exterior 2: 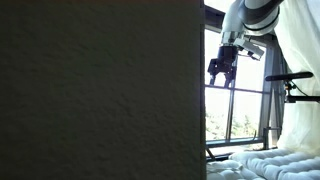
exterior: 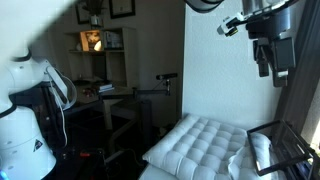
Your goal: Open the slot in the window screen
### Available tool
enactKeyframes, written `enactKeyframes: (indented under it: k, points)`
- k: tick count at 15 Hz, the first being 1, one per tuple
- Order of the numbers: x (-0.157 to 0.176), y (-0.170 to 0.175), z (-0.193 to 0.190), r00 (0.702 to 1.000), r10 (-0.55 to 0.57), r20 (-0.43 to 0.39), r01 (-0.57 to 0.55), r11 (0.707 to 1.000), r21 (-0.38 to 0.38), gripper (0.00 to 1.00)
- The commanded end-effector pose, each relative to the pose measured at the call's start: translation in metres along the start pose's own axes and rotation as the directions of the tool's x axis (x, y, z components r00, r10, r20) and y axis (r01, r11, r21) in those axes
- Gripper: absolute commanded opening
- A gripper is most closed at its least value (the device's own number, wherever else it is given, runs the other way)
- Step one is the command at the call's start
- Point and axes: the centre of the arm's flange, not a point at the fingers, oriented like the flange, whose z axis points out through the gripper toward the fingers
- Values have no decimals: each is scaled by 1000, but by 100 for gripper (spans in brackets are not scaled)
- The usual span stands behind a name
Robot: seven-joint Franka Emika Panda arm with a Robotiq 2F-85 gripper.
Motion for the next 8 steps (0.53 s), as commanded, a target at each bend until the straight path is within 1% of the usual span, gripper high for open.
enactKeyframes:
  k: [1,6,8]
  points:
    - [0,0,1,1000,0,1,0,1000,0,100]
    - [-3,-3,-1,1000,-3,6,3,1000,0,100]
    - [-4,2,-2,1000,-12,-8,12,1000,10,100]
